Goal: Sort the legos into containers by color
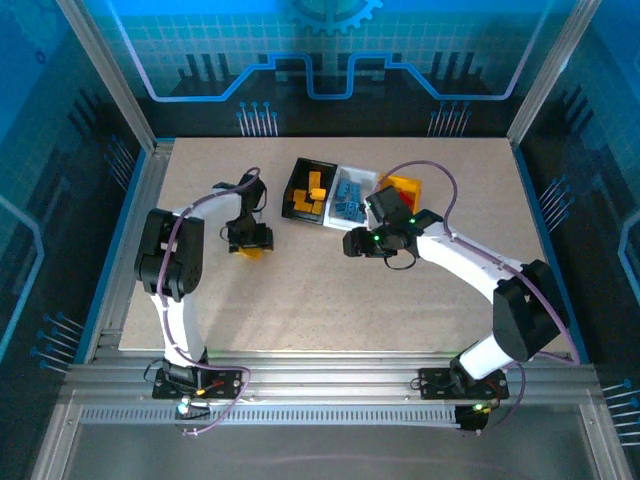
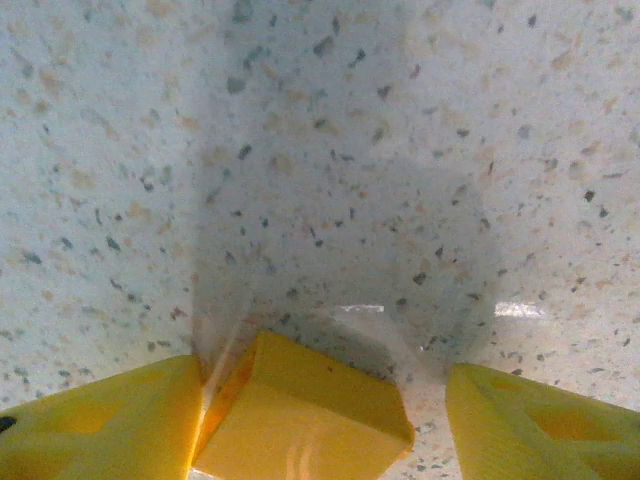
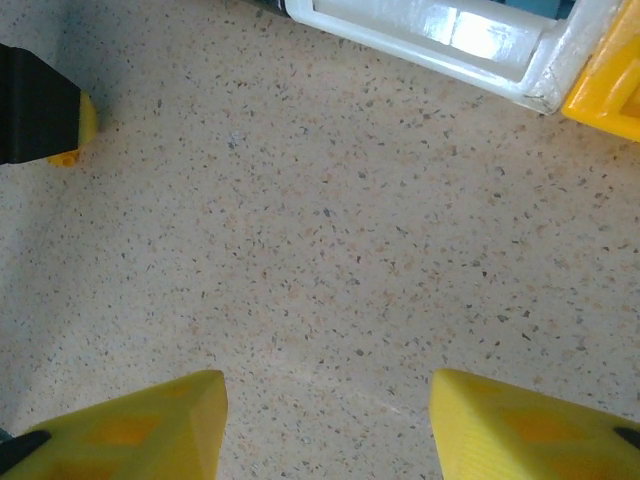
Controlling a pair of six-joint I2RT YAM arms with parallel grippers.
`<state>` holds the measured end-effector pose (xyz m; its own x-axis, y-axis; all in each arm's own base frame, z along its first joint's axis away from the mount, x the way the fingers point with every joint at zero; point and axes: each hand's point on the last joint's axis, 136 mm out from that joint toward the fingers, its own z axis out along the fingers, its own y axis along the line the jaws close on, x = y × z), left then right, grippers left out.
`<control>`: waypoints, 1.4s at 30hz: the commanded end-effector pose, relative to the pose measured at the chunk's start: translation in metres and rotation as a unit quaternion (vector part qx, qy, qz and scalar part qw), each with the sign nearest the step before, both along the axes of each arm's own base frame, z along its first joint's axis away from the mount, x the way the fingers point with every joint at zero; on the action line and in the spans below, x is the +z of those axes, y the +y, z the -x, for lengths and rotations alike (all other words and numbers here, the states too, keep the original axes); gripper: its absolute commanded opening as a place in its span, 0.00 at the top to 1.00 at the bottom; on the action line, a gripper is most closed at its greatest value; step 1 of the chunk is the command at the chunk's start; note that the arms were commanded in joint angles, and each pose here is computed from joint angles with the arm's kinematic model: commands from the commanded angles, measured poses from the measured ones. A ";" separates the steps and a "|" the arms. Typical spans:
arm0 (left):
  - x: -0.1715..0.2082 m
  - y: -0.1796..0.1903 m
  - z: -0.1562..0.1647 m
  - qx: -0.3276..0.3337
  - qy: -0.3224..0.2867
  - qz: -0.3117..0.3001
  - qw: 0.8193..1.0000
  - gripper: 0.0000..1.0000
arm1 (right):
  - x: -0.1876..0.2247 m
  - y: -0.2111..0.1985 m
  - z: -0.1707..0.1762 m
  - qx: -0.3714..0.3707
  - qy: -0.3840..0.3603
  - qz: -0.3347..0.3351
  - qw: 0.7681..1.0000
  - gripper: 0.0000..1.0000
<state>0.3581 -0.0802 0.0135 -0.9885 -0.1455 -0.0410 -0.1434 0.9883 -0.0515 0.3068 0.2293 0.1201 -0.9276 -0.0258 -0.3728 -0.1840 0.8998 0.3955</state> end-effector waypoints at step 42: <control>0.139 -0.120 -0.109 0.063 -0.083 0.241 0.965 0.54 | 0.014 -0.053 0.029 -0.063 -0.021 -0.001 0.998 0.42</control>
<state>0.4577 -0.1865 0.1578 -0.9395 -0.2881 -0.1851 -0.1606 0.8481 -0.5049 0.2869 0.1901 0.1348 -0.9063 0.0509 -0.4196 -0.1345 0.9063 0.4006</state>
